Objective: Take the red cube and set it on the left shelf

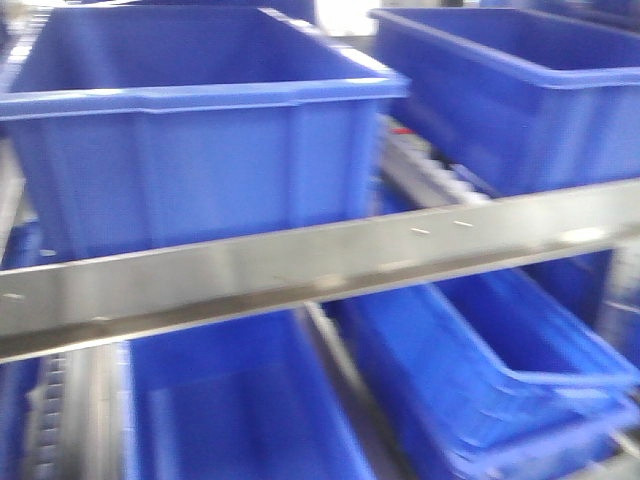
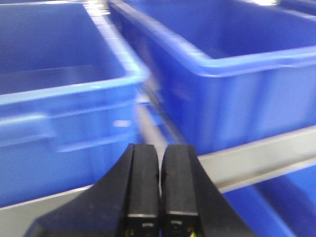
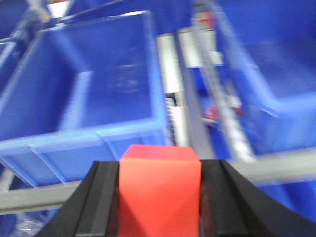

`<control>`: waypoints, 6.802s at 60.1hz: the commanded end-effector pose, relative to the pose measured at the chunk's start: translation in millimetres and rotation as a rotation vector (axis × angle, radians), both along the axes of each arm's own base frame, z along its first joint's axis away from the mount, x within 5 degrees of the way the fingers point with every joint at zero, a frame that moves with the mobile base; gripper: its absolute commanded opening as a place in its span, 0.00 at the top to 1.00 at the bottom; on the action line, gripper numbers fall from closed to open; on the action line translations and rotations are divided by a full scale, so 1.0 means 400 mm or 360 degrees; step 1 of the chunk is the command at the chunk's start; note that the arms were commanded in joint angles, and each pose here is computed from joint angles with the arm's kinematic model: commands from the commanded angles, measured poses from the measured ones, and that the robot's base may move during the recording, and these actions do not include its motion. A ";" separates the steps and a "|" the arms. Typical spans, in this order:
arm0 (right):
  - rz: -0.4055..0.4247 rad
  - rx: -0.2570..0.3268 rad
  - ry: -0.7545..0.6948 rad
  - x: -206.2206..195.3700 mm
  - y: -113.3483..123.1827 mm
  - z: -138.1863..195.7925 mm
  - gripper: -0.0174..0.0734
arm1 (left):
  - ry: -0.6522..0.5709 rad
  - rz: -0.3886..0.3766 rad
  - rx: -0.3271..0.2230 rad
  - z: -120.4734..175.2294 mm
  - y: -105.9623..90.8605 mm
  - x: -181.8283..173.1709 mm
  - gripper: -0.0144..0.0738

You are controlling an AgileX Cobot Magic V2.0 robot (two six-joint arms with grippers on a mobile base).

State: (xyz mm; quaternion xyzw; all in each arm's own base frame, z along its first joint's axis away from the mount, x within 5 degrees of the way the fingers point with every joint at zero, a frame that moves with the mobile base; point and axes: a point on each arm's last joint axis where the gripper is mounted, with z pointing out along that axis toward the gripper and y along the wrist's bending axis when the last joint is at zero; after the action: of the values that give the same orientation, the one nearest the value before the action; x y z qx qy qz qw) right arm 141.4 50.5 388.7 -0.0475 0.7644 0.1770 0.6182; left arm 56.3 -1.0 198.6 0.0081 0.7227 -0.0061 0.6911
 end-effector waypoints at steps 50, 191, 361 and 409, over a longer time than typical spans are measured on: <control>0.0003 0.0039 -0.0176 -0.005 -0.002 0.045 0.75 | -0.0128 -0.0005 -0.0008 0.003 -0.001 0.000 0.72; -0.0100 -0.0196 -0.0030 0.469 0.107 0.070 0.22 | -0.0128 -0.0005 -0.0008 0.003 -0.001 0.000 0.72; -0.0628 -0.0192 -0.0755 -0.226 -0.133 -0.407 0.75 | -0.0128 -0.0005 -0.0008 0.003 -0.001 0.000 0.72; -0.0631 -0.0134 -0.0684 -0.224 -0.134 -0.416 0.75 | -0.0128 -0.0005 -0.0008 0.003 -0.001 0.000 0.72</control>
State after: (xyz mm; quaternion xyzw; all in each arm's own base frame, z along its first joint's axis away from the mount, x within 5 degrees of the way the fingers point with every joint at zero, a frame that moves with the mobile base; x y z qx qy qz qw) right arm 56.3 -2.7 207.1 0.0437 0.6684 0.0132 0.7424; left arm 56.3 -1.0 198.8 0.0081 0.7221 -0.0062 0.6917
